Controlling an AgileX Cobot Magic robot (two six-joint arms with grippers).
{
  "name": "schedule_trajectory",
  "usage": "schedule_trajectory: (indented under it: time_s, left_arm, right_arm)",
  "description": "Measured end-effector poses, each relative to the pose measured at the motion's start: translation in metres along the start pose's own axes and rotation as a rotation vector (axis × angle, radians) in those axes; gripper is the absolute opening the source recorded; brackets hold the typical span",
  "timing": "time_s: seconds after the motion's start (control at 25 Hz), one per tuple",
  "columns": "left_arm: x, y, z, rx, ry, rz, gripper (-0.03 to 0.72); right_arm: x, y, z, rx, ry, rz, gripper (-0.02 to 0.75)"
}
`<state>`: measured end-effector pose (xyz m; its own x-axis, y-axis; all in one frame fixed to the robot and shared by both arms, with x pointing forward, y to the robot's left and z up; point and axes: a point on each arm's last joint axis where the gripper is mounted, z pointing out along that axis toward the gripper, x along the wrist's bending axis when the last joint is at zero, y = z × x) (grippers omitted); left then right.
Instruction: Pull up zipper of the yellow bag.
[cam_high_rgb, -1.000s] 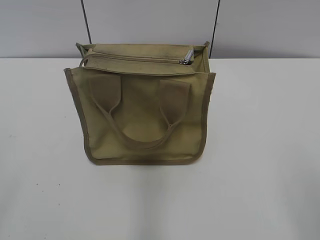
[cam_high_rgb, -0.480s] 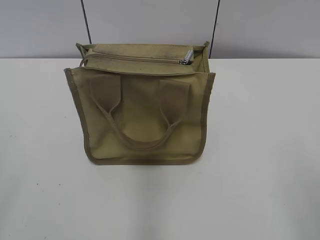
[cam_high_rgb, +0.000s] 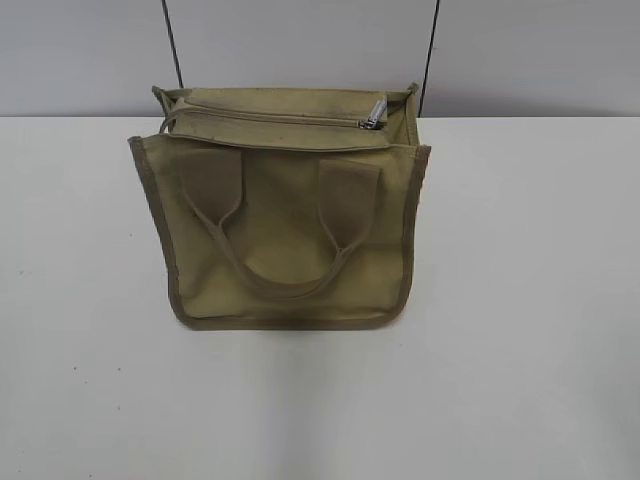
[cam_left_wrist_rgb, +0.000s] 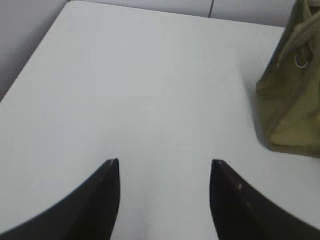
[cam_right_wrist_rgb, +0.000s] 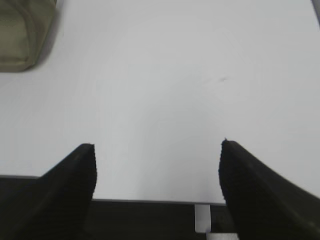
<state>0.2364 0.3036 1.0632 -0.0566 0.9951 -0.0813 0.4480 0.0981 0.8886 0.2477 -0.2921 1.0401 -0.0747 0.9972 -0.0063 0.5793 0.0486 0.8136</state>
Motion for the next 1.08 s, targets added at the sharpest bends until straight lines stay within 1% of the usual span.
schedule_trajectory:
  time_s: [0.08,0.16,1.08]
  left_arm:
    - [0.0002,-0.0020,-0.0039,-0.028,0.012,-0.008,0.425]
    - [0.0003,-0.0033,-0.0062,-0.045,0.011,-0.008,0.425]
    - [0.0003,-0.0033,-0.0064,-0.048,0.010,-0.008,0.425]
  right_arm:
    - [0.0009,-0.0052,-0.0077,-0.066,-0.013,0.001,0.582]
    - [0.0013,-0.0068,-0.0096,-0.084,-0.014,0.001,0.582]
    - [0.0015,-0.0071,-0.0094,-0.084,-0.013,0.003,0.582]
